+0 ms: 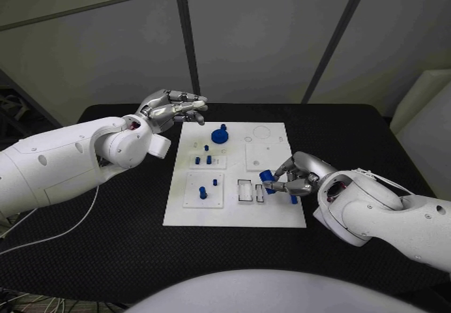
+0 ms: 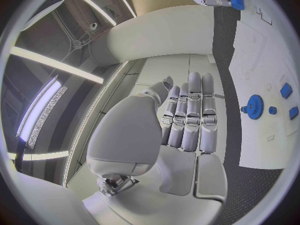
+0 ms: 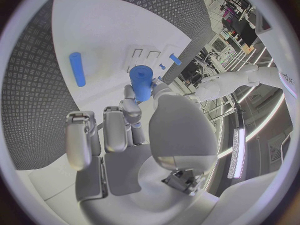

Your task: Assemble the parts on the task board

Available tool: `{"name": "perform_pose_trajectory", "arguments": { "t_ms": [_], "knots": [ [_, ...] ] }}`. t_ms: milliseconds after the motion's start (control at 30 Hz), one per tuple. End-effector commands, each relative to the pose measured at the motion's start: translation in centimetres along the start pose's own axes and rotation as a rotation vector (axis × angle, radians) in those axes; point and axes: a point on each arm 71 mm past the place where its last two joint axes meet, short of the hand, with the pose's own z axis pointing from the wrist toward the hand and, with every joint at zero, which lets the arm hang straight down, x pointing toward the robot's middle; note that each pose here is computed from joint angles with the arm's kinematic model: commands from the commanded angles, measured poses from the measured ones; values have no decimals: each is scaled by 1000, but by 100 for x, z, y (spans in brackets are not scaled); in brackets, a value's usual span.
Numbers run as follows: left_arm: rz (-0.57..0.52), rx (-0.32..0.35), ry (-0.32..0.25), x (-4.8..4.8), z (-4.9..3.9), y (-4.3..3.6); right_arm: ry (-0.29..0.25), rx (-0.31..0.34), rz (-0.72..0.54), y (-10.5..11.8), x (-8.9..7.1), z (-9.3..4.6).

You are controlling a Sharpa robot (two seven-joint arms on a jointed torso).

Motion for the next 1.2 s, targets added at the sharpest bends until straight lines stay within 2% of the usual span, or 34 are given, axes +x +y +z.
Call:
{"name": "perform_pose_trajectory", "arguments": {
  "t_ms": [33,333,600,800,1200],
  "knots": [
    [-5,11,15,17,3,-14,-14,-19,40,73,3,8],
    [-7,8,21,38,6,-13,90,-1,-16,183,146,123],
    [-7,8,22,43,6,-15,147,17,-60,248,234,239],
    [-9,10,27,62,11,-16,162,20,-75,301,277,296],
    [-9,9,28,64,12,-16,140,12,-70,366,305,373]
  ]
}}
